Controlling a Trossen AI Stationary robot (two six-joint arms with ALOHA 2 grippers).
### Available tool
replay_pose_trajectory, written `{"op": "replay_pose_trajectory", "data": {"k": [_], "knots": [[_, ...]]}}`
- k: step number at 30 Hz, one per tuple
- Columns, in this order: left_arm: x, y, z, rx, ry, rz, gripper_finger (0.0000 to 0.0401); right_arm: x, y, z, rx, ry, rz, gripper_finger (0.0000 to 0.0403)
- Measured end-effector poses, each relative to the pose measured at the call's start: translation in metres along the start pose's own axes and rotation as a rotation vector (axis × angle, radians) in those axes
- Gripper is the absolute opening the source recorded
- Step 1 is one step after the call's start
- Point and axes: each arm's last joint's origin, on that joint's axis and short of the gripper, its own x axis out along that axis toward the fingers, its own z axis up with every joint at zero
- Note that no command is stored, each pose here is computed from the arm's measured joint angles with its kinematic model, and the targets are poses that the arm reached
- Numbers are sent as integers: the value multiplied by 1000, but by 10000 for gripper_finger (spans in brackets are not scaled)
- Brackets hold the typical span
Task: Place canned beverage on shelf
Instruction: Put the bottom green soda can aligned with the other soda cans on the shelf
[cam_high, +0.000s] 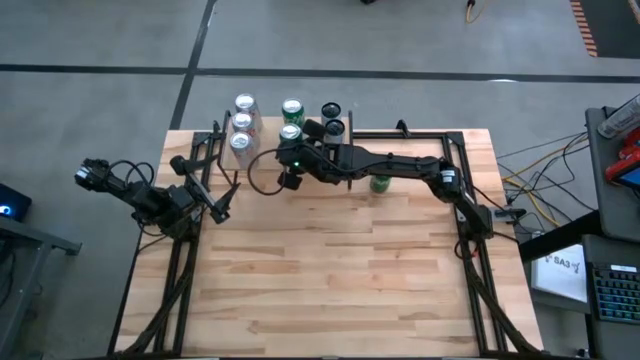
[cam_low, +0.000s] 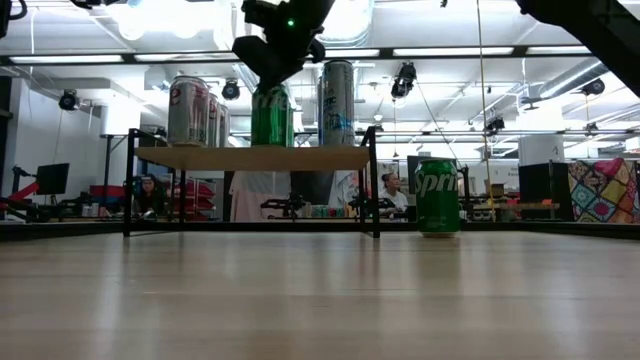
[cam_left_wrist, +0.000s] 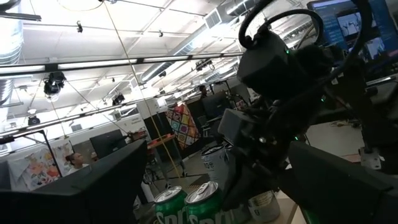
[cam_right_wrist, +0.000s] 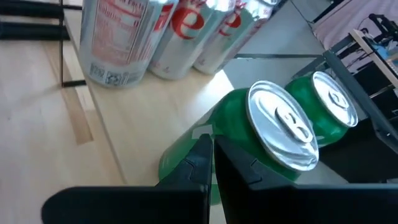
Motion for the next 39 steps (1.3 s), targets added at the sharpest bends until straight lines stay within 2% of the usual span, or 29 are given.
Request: {"op": "replay_pose_trajectory", "data": {"k": [7, 12, 18, 24, 39], "knots": [[0, 0, 0, 1, 1, 0, 375, 0, 0, 5, 54, -41, 0, 9], [0, 0, 0, 3, 4, 3, 375, -1, 1, 10, 91, -97, 68, 9], [0, 0, 0, 12, 13, 10, 375, 4, -5, 9, 103, -102, 54, 9], [0, 0, -1, 15, 20, 15, 375, 10, -14, 7, 58, -88, 34, 9], [0, 1, -1, 34, 28, 21, 375, 16, -24, 7, 35, -101, 11, 9]]}}
